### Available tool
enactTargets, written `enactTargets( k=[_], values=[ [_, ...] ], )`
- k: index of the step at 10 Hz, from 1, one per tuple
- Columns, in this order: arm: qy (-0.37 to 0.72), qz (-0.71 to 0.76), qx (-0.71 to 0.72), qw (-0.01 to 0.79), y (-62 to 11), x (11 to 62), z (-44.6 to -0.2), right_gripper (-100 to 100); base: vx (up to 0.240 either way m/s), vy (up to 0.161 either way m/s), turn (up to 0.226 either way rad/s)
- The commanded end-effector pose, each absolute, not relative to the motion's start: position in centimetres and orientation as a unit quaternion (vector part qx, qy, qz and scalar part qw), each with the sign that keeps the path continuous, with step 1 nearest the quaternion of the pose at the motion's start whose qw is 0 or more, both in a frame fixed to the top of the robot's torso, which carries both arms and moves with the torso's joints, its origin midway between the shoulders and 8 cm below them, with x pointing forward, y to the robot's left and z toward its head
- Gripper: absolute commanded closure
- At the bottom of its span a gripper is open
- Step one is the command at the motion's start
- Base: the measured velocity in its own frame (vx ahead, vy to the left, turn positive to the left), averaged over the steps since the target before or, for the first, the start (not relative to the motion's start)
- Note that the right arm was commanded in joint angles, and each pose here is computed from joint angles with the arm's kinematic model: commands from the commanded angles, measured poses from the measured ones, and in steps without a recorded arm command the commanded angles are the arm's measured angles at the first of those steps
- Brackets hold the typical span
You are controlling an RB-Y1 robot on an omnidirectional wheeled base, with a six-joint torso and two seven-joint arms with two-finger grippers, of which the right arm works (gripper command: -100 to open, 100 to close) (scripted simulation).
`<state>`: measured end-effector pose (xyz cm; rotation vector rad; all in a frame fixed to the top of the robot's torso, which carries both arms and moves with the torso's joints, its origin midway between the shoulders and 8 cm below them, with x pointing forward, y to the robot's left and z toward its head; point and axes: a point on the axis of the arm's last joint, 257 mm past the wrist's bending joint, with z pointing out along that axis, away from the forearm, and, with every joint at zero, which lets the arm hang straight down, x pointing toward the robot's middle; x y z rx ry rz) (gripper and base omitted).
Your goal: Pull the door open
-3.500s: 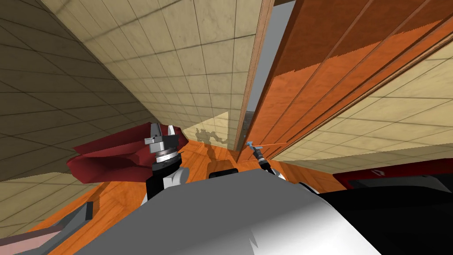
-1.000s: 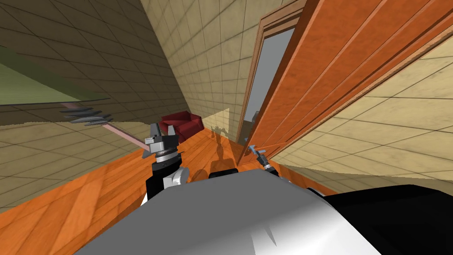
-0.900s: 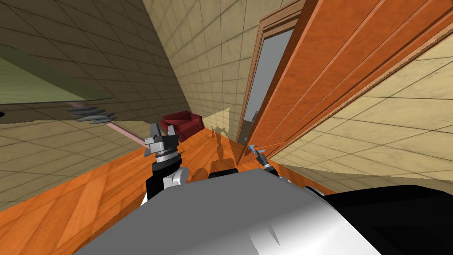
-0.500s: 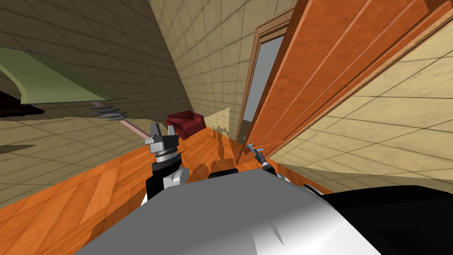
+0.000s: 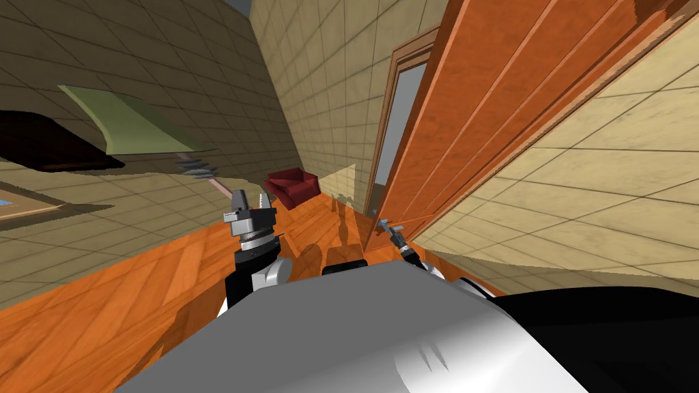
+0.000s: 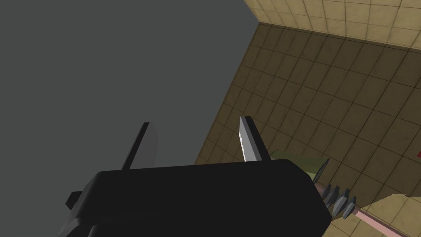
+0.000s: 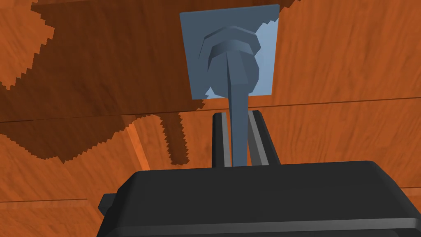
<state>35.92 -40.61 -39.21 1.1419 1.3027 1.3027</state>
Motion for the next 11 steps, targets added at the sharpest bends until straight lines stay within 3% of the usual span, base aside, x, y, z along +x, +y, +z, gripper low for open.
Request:
enactTargets(
  k=[1, 4, 11],
  values=[
    [0.533, 0.533, 0.465, 0.464, -40.1, 36.5, -39.3, 100, -0.175, -0.083, 0.074],
    [0.534, 0.534, 0.464, 0.462, -39.6, 37.0, -39.4, 100, -0.134, -0.080, 0.058],
    [0.530, 0.530, 0.469, 0.467, -41.6, 34.7, -39.4, 100, -0.180, -0.071, 0.208]
  ],
)
